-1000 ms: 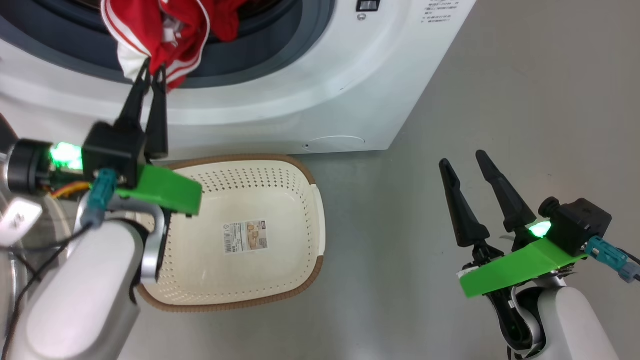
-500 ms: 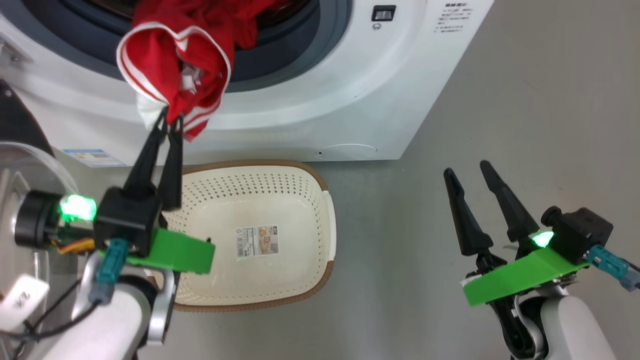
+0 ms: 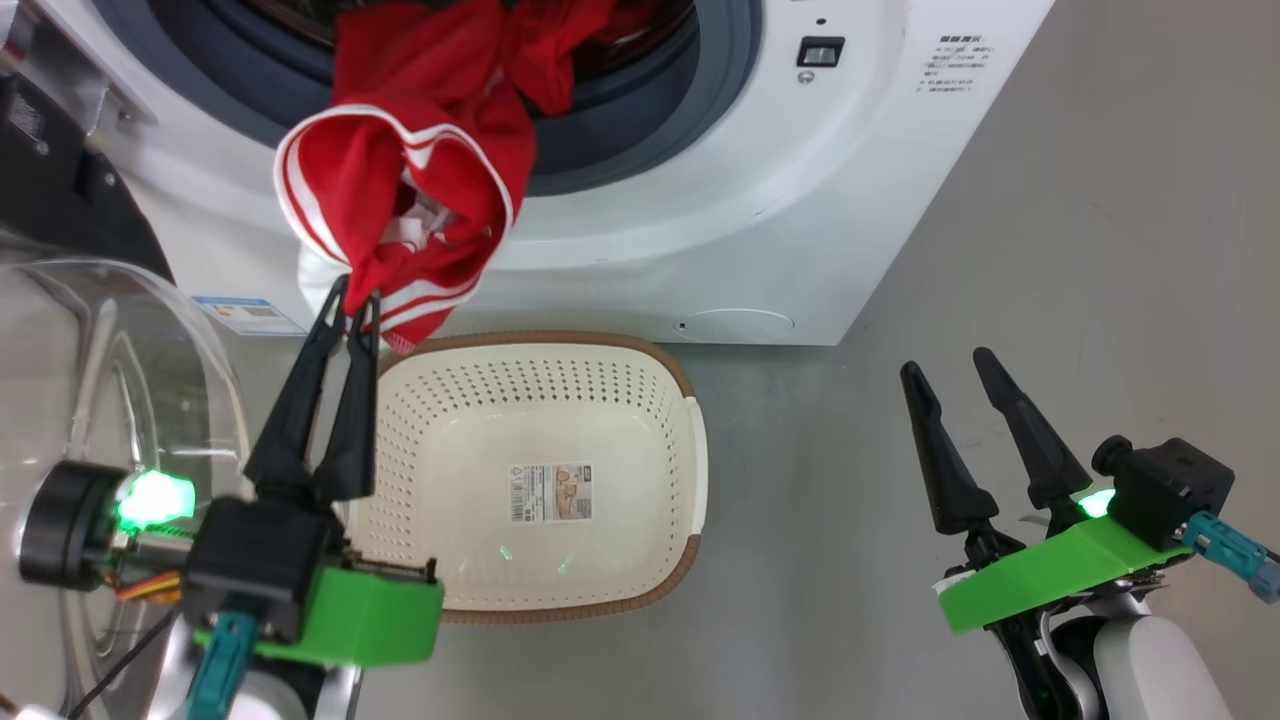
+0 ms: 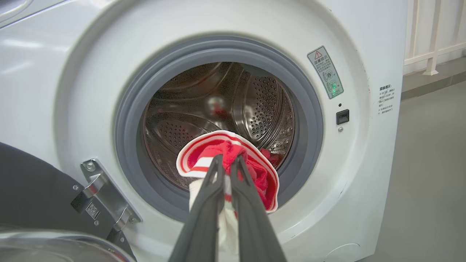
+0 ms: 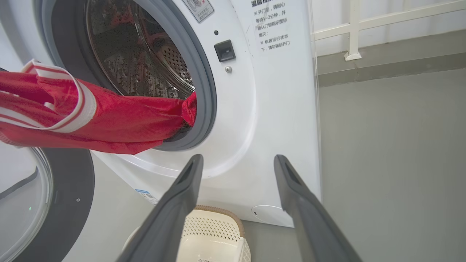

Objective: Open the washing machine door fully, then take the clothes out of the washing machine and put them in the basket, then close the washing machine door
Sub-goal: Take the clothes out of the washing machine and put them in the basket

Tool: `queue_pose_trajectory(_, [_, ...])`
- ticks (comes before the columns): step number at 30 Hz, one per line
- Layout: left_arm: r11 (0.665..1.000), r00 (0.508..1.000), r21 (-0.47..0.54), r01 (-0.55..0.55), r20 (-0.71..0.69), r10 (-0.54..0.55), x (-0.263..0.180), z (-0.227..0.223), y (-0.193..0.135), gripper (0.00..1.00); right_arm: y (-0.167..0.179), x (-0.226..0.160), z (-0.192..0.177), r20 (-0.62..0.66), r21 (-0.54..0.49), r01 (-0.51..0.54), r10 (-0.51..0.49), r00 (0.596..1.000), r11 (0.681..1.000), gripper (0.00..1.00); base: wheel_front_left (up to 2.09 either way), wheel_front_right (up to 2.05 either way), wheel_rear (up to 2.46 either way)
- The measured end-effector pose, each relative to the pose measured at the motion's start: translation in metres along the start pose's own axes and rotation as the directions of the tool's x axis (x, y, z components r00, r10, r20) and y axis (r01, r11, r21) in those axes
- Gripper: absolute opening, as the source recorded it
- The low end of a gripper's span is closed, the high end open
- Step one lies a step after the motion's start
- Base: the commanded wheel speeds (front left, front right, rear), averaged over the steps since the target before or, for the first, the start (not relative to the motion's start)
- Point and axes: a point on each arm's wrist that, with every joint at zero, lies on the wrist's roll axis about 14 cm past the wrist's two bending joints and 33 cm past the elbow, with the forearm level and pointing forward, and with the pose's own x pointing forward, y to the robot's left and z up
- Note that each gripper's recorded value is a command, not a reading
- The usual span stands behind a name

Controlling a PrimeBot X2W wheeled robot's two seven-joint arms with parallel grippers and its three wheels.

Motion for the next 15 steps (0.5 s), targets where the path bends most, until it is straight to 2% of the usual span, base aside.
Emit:
queue_pose_trajectory(10, [0.999,0.988,0.051,-0.004,0.157,-0.004,-0.014,0.058,0.0,0.0,0.006,-0.002,0.006,0.009,-0.002,-0.013,0.013,1.0,1.0,1.0,0.0,0.0,0.0])
queue_pose_trajectory(15, [0.998,0.984,0.055,0.009,0.175,-0.019,-0.018,0.069,-0.005,0.0,0.005,-0.005,0.007,0.009,-0.004,-0.008,0.008,1.0,1.0,1.0,0.0,0.0,0.0])
